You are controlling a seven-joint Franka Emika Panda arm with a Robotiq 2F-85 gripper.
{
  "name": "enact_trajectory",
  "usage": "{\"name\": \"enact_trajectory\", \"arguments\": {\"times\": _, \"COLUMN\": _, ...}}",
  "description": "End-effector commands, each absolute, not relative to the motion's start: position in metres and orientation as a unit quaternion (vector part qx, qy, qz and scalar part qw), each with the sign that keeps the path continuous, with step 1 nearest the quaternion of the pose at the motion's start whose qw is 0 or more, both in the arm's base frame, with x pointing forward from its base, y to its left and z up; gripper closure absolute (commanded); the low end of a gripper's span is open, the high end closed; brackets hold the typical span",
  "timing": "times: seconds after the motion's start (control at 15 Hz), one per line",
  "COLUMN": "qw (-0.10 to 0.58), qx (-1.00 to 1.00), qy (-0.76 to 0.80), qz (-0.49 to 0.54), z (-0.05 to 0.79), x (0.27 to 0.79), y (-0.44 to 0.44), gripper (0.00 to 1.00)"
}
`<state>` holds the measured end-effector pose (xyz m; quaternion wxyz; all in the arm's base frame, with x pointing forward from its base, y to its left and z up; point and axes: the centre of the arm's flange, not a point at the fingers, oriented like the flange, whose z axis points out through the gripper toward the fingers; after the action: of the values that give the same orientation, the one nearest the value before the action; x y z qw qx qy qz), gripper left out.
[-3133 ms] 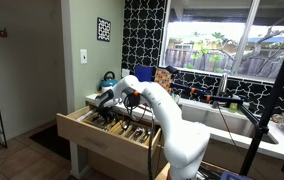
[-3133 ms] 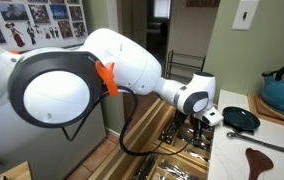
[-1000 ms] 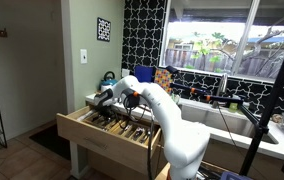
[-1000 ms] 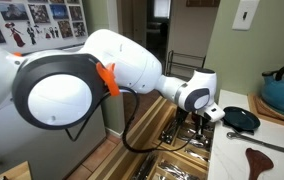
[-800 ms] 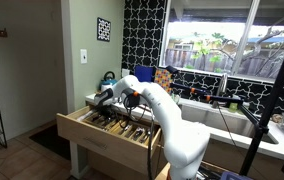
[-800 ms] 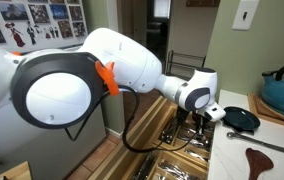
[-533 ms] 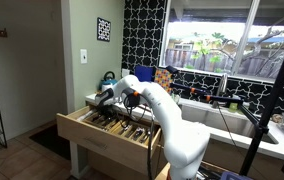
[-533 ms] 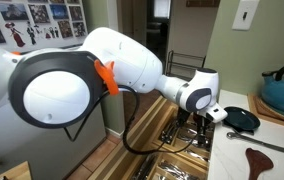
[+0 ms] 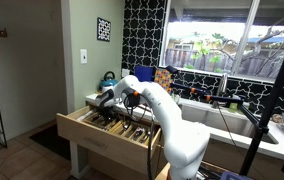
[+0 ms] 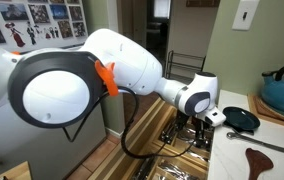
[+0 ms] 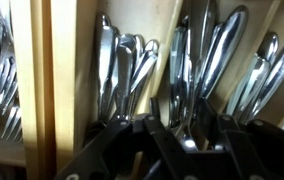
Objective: Pick up a silver tablespoon from the drawer and put it on the kitchen counter
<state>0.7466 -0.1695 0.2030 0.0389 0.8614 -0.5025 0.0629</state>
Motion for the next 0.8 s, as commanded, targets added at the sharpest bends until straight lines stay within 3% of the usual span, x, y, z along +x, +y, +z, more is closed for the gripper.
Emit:
{"name": "enact_trajectory", "arguments": {"times": 0.0, "qw": 0.039, "qx": 0.864, "qy": -0.499, "qz": 0.049, "z": 0.1992, "x": 0.7351, "y": -0.1704, "gripper": 0.88}}
{"name": "enact_trajectory", "arguments": {"times": 0.07, "qw": 0.038, "qx": 0.864, "qy": -0.499, "qz": 0.051, "z": 0.2015, "x": 0.7356, "y": -0.1698, "gripper": 0.98}}
{"name": "enact_trajectory", "arguments": {"times": 0.13, "qw": 0.038, "qx": 0.865, "qy": -0.499, "qz": 0.051, "z": 0.2011, "x": 0.7353, "y": -0.1698, "gripper": 1.00}}
{"name": "enact_trajectory", "arguments": {"times": 0.6, "qw": 0.040, "qx": 0.865, "qy": -0.498, "qz": 0.049, "z": 0.2013, "x": 0.7329, "y": -0.1692, "gripper": 1.00}}
{"name": "enact_trajectory", "arguments": {"times": 0.67, "qw": 0.041, "qx": 0.864, "qy": -0.499, "qz": 0.050, "z": 0.2020, "x": 0.7324, "y": -0.1694, "gripper": 0.97}}
{"name": "enact_trajectory", "arguments": {"times": 0.73, "qw": 0.041, "qx": 0.864, "qy": -0.499, "qz": 0.052, "z": 0.2022, "x": 0.7319, "y": -0.1704, "gripper": 0.76}}
